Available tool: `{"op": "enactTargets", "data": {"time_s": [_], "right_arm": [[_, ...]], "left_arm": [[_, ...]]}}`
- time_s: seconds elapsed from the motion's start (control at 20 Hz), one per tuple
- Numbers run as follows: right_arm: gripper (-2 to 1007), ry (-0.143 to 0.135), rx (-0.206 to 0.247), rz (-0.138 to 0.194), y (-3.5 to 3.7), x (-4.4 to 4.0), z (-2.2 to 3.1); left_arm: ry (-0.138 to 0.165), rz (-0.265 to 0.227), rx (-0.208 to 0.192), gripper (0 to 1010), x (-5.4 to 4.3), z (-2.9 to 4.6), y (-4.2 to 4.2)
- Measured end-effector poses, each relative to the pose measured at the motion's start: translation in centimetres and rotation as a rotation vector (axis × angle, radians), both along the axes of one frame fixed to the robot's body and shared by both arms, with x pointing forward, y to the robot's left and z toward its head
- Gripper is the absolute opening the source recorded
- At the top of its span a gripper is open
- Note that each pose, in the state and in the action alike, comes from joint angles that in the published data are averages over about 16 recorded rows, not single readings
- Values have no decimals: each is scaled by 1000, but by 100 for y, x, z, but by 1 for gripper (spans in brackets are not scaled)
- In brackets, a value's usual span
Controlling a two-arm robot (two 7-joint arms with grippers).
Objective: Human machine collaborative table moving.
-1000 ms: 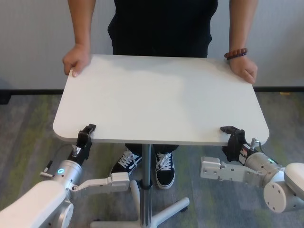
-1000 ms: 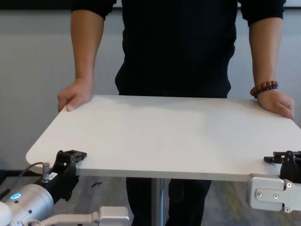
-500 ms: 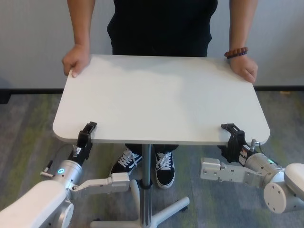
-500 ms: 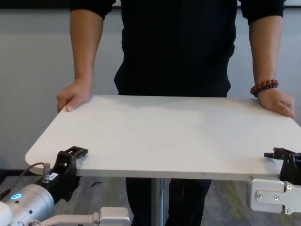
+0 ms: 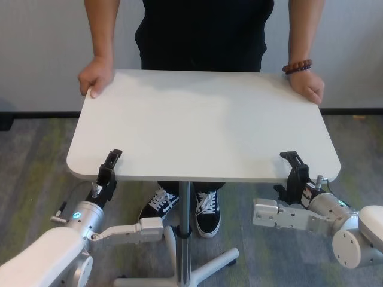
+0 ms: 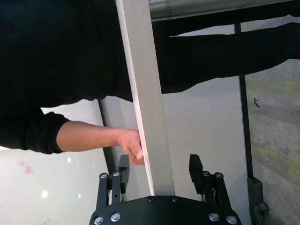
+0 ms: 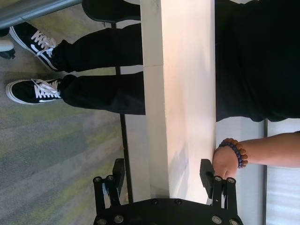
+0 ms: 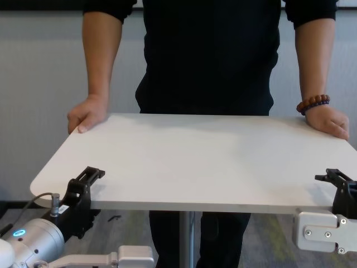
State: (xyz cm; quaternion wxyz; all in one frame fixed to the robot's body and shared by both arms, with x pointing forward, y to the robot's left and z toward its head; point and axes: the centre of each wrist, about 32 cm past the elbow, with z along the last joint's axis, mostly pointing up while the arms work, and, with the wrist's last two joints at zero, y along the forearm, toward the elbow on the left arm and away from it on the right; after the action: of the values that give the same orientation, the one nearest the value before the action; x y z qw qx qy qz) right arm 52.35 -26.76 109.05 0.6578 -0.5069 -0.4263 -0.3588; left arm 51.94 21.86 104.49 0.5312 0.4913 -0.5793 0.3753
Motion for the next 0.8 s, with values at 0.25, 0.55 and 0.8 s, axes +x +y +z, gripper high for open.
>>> {"op": "enactTargets", "data": {"time_s": [0.25,0.55,0.8], "right_arm": [[989,-1,0,0,0,0,1],[1005,-2,0,0,1,-1,4],[1005,-2,-7,4,12,-26,21]], "left_arm": [[0,0,0,911,0,0,0],[8,-6,-2,986,-5,2,7],[22,-17,-6,1003,-31,20,19]]}}
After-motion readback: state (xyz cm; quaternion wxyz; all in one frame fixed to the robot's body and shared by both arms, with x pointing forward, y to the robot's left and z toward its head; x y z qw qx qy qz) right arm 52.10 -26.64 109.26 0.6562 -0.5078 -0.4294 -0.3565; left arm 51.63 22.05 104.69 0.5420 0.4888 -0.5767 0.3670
